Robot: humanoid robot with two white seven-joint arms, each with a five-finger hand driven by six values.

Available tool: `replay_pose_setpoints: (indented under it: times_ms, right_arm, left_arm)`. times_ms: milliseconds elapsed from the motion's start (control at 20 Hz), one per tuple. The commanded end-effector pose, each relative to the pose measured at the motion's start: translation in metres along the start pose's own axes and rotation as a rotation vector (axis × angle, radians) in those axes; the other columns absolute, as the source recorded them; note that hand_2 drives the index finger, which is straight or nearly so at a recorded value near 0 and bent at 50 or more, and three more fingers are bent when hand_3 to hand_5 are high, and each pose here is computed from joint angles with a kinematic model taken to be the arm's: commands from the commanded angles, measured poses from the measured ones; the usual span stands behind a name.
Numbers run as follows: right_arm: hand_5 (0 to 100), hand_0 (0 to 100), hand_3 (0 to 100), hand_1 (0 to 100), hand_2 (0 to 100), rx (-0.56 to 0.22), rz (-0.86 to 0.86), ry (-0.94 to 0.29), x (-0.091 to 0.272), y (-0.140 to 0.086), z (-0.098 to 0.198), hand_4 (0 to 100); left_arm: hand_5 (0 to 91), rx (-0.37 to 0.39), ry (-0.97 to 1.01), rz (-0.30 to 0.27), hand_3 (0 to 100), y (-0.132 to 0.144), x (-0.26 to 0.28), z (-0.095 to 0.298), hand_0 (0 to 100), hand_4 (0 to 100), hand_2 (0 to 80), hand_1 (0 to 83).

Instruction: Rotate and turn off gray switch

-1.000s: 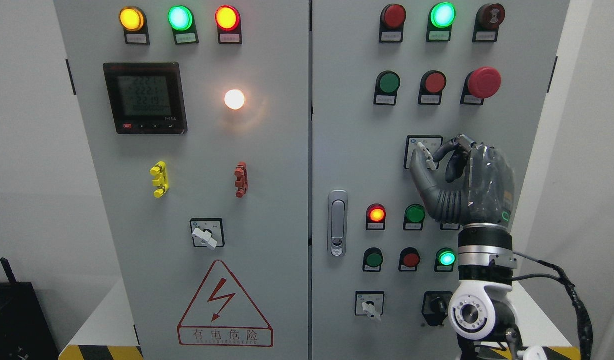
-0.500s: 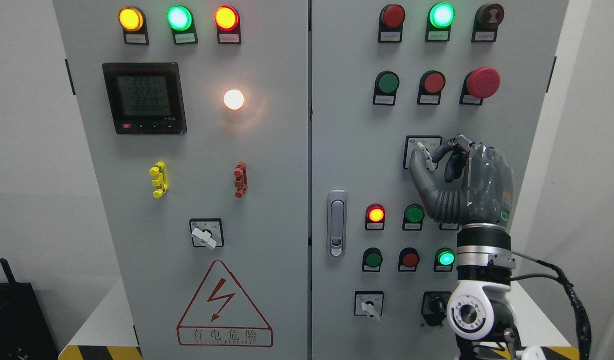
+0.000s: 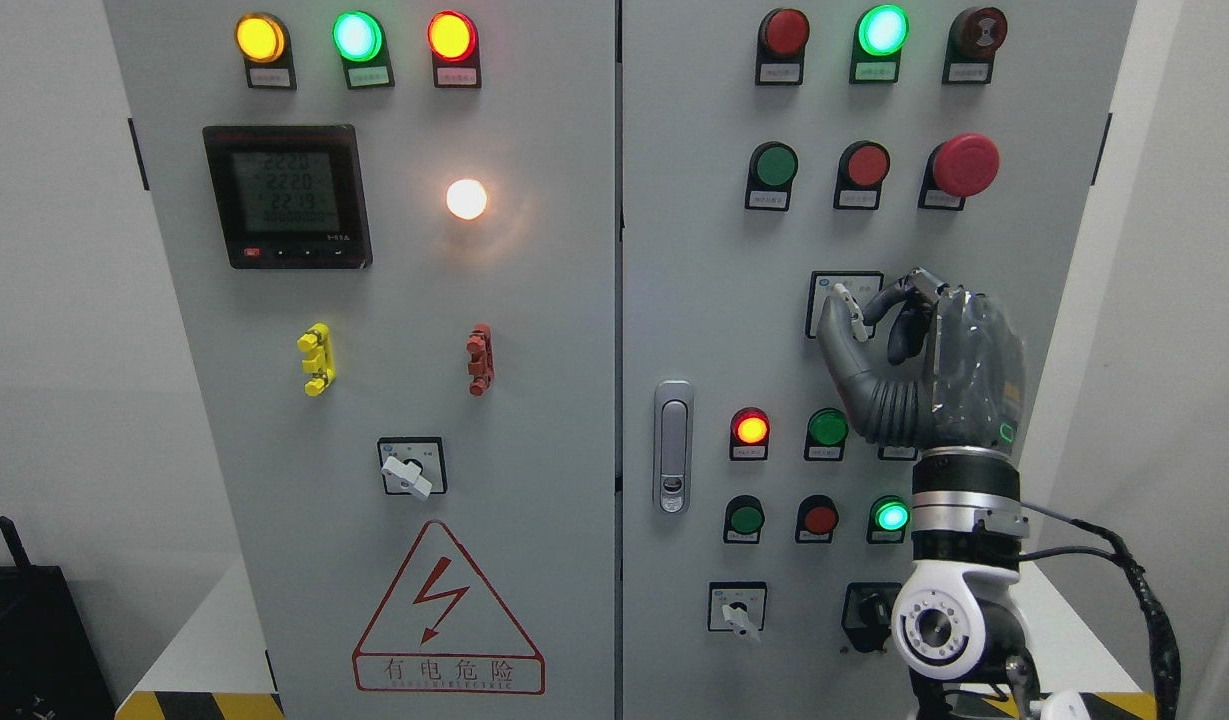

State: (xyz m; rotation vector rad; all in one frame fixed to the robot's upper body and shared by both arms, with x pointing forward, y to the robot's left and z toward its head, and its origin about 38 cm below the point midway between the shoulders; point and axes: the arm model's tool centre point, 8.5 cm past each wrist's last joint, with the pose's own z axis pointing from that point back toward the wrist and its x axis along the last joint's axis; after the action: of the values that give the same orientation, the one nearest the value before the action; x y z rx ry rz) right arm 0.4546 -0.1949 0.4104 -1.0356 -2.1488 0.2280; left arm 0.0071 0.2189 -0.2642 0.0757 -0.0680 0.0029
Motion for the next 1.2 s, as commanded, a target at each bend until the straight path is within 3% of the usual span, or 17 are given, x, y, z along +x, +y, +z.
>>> replay_pose_setpoints:
  times_ms: [0, 700, 1150]
  right_arm:
    - [100, 57, 100, 46, 72, 0.007, -0.001, -0.003, 0.0011, 0.0018, 0.0004, 97]
    - [100, 58, 100, 44, 73, 0.001, -0.004, -0.008, 0.0025, 0.0007, -0.0010, 97]
    - [100, 51, 100, 45, 73, -0.002, -0.005, -0.008, 0.0022, -0.0004, -0.0012, 97]
  left_arm:
    - [0.0, 0.001, -0.031, 0.028, 0, 0.0001, 0.0145, -0.0011, 12, 0, 0.0, 38.9]
    - [0.0, 0.001, -0.031, 0.028, 0, 0.0001, 0.0145, -0.0011, 12, 0, 0.0, 38.9]
    - [0.0, 0.001, -0.032, 0.029, 0, 0.0001, 0.0147, -0.0011, 12, 0, 0.0, 38.9]
